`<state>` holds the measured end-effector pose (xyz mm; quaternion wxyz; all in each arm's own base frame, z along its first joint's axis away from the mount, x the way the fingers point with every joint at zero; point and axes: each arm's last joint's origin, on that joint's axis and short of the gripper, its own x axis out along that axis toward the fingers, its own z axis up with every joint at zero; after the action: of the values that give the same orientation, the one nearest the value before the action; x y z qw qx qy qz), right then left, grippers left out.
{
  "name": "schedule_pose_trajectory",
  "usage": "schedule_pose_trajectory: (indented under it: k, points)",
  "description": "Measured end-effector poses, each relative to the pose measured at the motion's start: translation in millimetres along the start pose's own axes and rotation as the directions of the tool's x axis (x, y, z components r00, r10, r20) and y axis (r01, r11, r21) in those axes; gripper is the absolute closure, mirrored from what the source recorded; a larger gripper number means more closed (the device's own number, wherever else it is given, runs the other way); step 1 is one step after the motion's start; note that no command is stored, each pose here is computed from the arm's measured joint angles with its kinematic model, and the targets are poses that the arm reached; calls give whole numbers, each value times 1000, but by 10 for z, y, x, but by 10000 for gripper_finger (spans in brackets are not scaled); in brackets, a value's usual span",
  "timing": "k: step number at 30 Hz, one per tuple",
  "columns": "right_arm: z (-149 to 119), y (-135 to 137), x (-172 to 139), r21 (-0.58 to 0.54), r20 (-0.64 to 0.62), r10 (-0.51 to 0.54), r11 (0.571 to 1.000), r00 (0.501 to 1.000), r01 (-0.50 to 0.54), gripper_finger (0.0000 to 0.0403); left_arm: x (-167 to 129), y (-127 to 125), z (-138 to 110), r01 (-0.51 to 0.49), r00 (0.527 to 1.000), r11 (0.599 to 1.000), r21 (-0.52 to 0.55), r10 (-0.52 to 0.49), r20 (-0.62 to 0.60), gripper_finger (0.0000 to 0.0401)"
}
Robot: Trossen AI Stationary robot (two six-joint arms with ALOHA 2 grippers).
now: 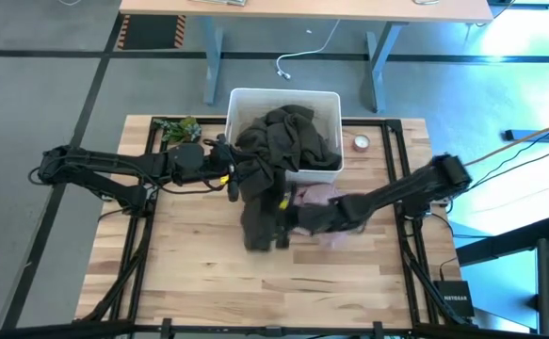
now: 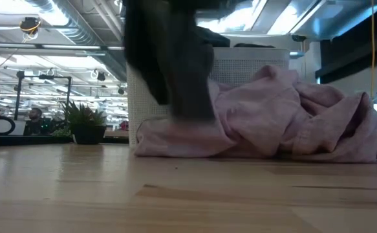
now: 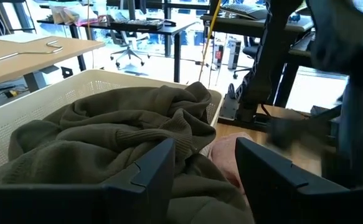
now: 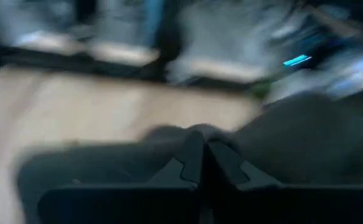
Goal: Sort clothes
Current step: Put the gray jacket in the white bin
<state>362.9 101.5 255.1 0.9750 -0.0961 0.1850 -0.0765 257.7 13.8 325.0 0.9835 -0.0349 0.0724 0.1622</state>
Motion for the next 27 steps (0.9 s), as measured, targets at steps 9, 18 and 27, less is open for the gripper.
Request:
schedule_pose_trajectory:
  k: [9, 18, 27]
  points:
    - [1025, -801, -788, -144, 205, -469, 854, 859, 500, 396, 0, 0, 2, 0, 1000, 1000, -1, 0, 2, 237]
    - [1327, -1796, -950, -20, 201, -700, 696, 685, 717, 377, -137, 44, 208, -42, 987, 998, -39, 47, 154, 237]
    - [1040, -2123, -831, 67, 9, -723, 690, 691, 721, 354, -256, -49, 246, 13, 986, 999, -29, -8, 169, 237]
